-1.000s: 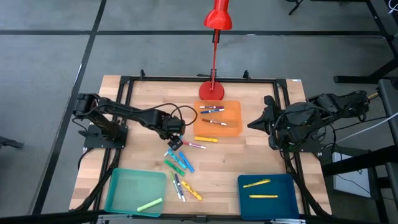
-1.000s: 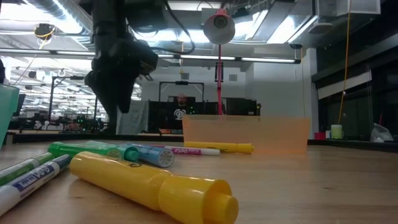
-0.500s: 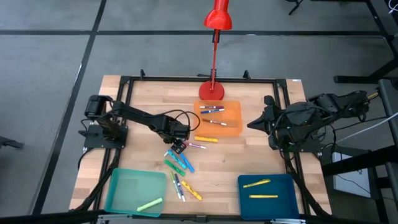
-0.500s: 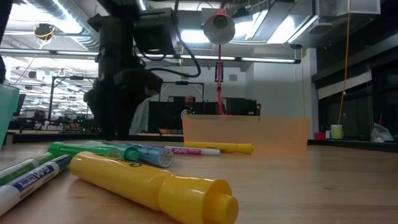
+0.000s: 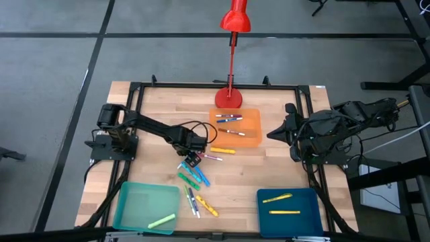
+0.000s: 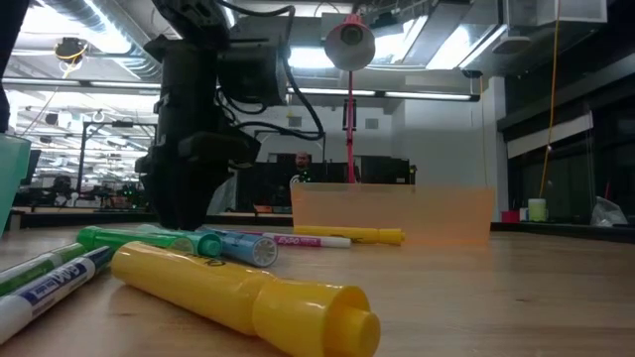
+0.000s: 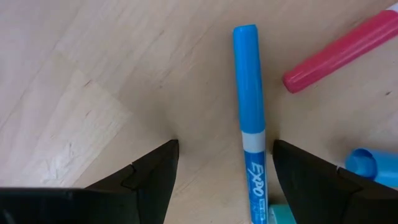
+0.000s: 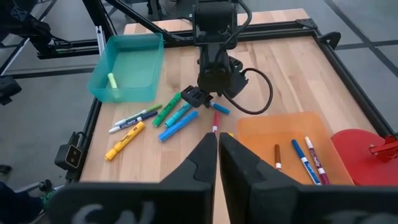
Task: Pick & Place Markers
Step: Put the light blue marker pen into the orange bin
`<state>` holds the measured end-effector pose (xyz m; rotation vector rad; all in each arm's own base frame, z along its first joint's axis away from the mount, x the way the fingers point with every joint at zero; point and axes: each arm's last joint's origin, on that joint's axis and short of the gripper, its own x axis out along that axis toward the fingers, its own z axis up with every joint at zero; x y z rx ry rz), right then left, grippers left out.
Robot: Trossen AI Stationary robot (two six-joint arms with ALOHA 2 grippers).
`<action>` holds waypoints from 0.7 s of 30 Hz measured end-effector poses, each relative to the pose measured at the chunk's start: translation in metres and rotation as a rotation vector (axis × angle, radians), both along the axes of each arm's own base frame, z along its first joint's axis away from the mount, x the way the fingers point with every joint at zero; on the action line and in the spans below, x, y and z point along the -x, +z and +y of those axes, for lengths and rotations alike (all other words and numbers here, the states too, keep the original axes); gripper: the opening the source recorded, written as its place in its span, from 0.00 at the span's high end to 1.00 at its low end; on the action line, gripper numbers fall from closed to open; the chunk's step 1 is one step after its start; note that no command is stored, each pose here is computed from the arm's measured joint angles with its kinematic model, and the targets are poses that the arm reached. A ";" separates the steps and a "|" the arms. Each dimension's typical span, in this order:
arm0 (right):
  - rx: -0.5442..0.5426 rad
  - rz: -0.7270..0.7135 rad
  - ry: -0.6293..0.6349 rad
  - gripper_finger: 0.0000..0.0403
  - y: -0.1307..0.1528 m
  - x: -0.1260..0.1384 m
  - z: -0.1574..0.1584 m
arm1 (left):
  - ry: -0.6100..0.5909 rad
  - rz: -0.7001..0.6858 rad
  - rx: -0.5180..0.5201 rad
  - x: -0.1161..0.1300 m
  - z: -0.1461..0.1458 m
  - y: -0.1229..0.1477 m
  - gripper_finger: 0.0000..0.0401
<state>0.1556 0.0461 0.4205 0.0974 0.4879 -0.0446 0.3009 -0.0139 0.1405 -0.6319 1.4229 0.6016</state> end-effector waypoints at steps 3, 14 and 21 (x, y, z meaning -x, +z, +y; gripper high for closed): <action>-0.006 0.000 -0.003 0.95 0.000 0.000 0.000 | 0.000 0.001 0.000 0.000 0.000 0.000 0.36; -0.007 0.000 -0.004 0.95 0.000 0.000 0.000 | -0.002 0.013 0.023 0.001 0.000 -0.001 0.59; -0.007 0.000 -0.004 0.95 0.000 0.000 0.000 | -0.017 0.022 0.044 0.002 -0.001 -0.001 0.78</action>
